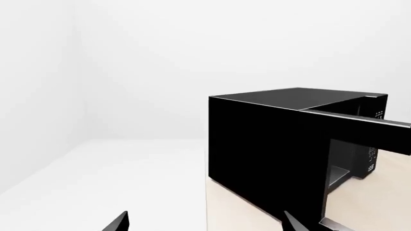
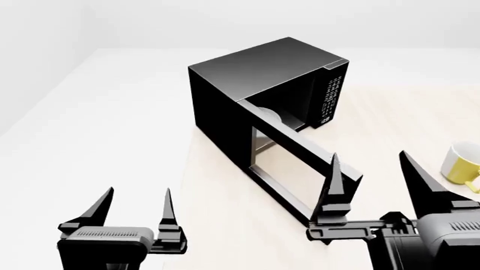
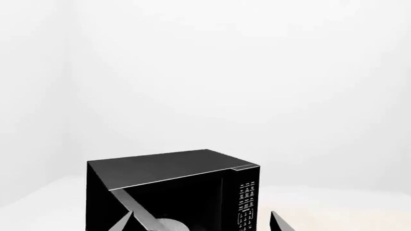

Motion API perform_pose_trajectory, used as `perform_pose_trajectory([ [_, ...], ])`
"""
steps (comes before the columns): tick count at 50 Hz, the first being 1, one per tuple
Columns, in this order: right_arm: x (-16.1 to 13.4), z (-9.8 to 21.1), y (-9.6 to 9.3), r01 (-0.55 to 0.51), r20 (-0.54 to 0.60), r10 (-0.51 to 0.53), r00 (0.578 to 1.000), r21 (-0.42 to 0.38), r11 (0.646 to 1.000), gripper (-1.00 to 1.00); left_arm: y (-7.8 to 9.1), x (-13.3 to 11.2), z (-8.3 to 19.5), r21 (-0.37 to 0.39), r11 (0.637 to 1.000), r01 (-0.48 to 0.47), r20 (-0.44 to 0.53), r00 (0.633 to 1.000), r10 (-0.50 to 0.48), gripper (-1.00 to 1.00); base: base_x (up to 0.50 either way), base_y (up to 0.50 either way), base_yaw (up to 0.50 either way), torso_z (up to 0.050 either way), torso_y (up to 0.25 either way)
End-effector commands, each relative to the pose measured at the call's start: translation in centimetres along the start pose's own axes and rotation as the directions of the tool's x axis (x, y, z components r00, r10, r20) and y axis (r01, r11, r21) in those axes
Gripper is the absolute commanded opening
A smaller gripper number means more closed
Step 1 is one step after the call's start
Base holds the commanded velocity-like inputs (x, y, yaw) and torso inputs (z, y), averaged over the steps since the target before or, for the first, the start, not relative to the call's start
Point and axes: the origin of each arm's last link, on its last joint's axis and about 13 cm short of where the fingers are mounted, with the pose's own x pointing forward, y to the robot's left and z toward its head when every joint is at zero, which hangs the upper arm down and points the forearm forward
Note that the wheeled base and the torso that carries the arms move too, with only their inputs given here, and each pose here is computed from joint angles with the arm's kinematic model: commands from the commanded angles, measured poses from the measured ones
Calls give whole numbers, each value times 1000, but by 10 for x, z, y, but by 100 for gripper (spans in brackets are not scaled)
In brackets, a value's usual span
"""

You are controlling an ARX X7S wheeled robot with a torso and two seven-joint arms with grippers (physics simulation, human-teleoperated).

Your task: Close the microwave.

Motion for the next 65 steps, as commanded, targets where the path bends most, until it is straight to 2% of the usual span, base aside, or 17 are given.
perform_pose_trajectory([
  [1,1,8,-3,-3,14,3,1000,-19,1000,100,0,1,0,1,1000,-1,3,1000,1,100,500,0,0,0,0],
  [17,2,11,-3,18,7,-18,1000,-27,999,100,0,0,-1,2,1000,1,0,1000,-1,100,493,0,0,0,1],
  [23,2,12,-2,7,8,-7,1000,-3,1000,100,0,0,0,2,1000,0,0,1000,0,100,0,0,0,0,0],
  [34,2,13,-1,-2,24,2,1000,-6,1000,100,0,0,-2,2,1000,2,-2,1000,-2,100,13,251,0,0,0],
  [37,3,13,0,4,18,-4,1000,-32,999,100,0,0,-1,3,1000,0,0,1000,0,100,19,337,0,0,0],
  [44,4,15,4,-13,22,14,1000,-7,1000,100,0,1,-1,4,1000,-1,-2,1000,1,100,0,0,0,0,0],
  [65,-2,17,20,-116,-5,116,993,-5,993,100,0,1,-2,5,1000,1,-3,1000,-1,100,0,0,0,0,0],
])
